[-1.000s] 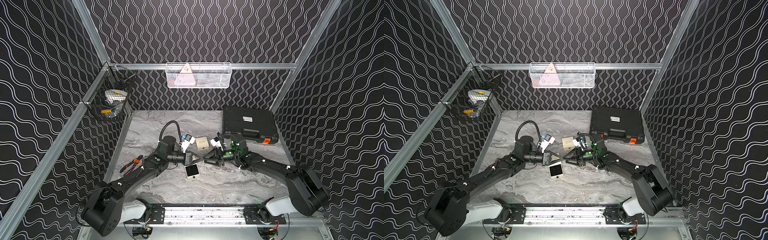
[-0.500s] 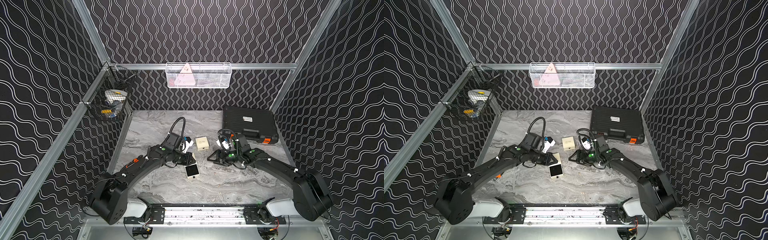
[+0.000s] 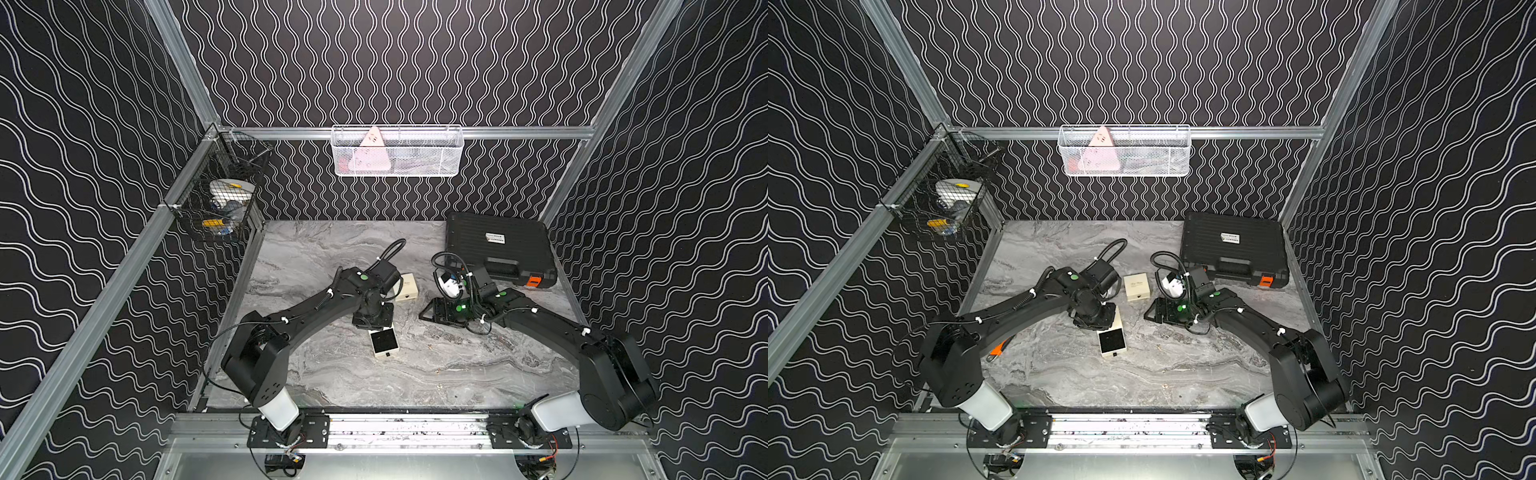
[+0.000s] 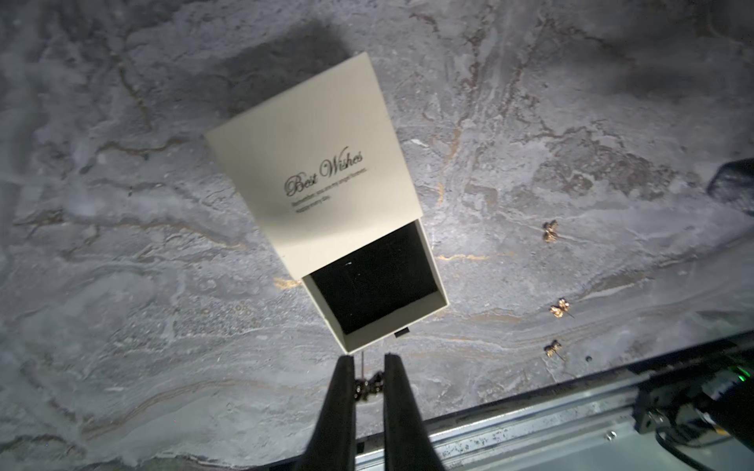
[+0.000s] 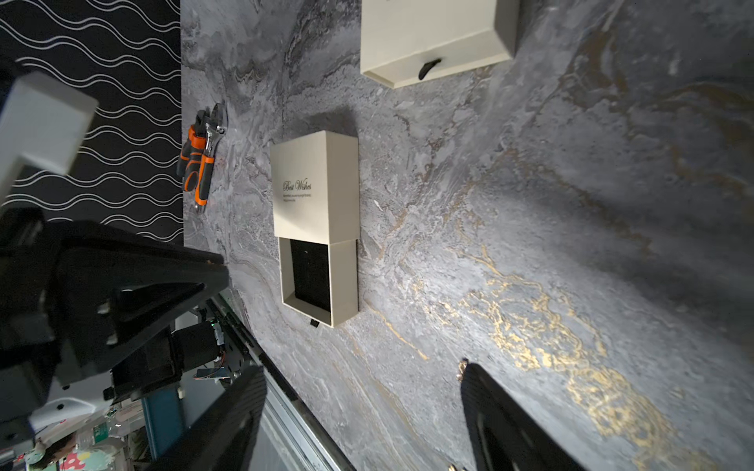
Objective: Place the earrings into the drawer-style jewelry box
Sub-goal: Insert the earring into the inner lining.
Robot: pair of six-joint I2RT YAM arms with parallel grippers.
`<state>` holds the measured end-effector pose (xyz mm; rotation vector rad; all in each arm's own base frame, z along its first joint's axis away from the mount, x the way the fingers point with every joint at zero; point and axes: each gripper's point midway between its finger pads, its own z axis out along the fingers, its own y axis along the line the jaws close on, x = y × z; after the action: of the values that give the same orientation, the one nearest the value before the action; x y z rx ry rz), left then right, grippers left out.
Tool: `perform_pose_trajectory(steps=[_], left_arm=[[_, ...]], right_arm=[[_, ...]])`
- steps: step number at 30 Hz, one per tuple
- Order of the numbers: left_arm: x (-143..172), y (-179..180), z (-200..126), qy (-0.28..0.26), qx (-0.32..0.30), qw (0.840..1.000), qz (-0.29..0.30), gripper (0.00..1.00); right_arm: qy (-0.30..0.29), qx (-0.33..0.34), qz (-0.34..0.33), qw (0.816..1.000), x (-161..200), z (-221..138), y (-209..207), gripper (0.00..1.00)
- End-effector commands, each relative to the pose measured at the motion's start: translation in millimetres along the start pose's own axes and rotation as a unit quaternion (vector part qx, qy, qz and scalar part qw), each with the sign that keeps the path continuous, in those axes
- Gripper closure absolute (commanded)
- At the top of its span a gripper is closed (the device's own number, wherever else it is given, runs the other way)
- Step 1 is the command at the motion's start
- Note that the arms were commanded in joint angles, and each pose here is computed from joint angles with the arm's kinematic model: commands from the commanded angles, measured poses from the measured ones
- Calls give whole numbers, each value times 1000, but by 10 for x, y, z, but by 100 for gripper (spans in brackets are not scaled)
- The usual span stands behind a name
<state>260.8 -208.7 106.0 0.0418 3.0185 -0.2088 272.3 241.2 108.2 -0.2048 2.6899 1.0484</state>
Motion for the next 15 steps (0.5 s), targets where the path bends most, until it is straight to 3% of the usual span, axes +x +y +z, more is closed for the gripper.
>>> perform_pose_trajectory(steps=[1,6,10,15], left_arm=[[60,124,21,-4,-59,997,-45,100],[109,-49,107,-6,-60,997,-51,100],[102,-132,146,-19,-46,997,-62,100],[110,-121,204,-8,-61,996,-66,100]], right_arm=[[-9,19,-8,1000,-35,-19,-53,19],[-12,39,-15,999,-74,-55,-90,12],[-11,49,-14,999,-95,-73,-107,0],[-14,52,-12,998,-122,-112,-101,0]])
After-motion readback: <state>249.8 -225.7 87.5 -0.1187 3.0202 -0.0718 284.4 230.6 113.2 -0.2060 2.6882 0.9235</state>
